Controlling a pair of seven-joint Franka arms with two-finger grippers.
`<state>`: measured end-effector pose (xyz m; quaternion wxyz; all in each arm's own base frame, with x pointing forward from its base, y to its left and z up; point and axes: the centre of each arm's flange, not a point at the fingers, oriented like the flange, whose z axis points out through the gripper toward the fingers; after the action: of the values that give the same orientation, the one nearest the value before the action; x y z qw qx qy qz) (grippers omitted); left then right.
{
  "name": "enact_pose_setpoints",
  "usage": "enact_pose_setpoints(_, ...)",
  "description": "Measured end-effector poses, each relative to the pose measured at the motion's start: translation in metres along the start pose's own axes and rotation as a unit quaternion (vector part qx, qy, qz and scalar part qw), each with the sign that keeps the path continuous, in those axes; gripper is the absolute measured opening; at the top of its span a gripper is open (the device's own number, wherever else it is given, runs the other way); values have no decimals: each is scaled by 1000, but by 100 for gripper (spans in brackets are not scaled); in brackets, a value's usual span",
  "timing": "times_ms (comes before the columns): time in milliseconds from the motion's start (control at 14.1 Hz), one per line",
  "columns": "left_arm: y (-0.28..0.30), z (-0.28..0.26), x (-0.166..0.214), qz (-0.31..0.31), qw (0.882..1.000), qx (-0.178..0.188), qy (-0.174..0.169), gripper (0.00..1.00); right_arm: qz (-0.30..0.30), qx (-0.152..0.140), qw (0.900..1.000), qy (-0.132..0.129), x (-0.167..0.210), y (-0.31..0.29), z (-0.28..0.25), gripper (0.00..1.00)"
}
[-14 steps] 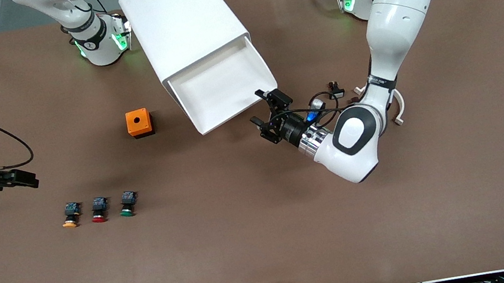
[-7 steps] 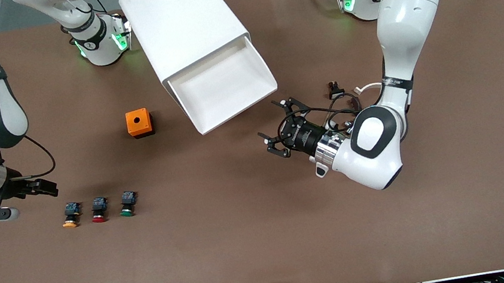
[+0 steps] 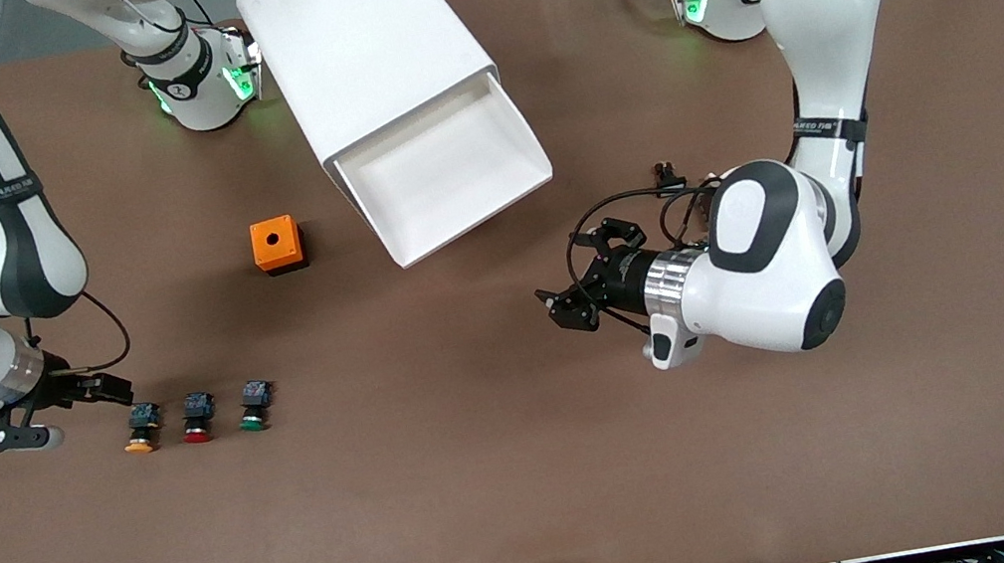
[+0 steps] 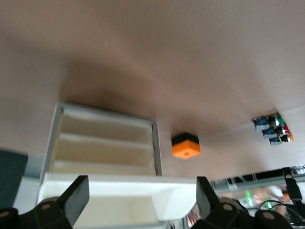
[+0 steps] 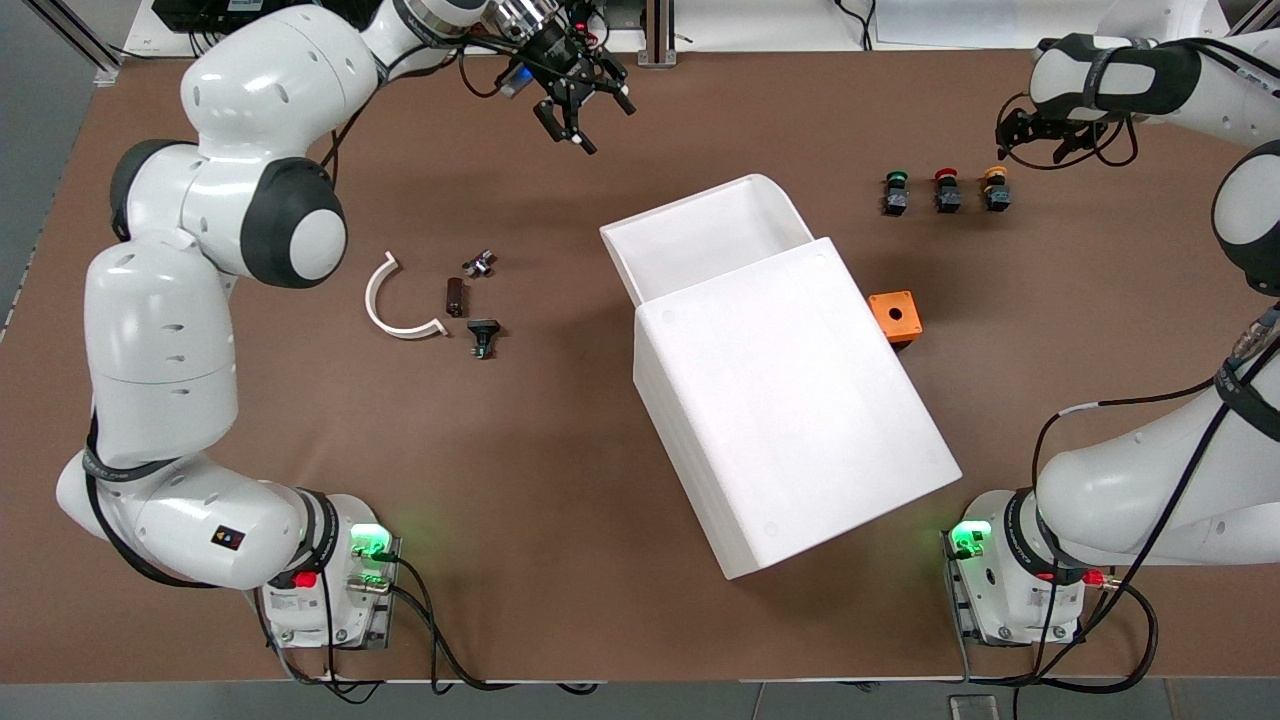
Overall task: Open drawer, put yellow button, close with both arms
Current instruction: 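Release the drawer with the left gripper while the right gripper reaches the yellow button, then grasp the yellow-capped button with the right gripper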
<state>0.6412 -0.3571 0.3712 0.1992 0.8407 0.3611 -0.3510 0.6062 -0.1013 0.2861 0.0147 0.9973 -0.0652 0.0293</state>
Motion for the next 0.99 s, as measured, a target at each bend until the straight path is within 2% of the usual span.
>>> enact_pose_setpoints(213, -1, -19, -9, 32, 996, 10, 85, 99, 2, -1, 1000, 6, 2, 3, 24, 100)
enact_pose_setpoints(496, 1, -30, -19, 67, 978, 32, 195, 99, 1, -2, 1000, 7, 1, 2, 50, 100)
enact_pose_setpoints(708, 7, -30, -30, 95, 958, 43, 266, 99, 0, -2, 1000, 6, 0, 0, 67, 100)
enact_pose_setpoints(992, 9, -22, -33, 121, 927, 85, 345, 100, -1, -3, 1000, -2, -4, 0, 91, 100)
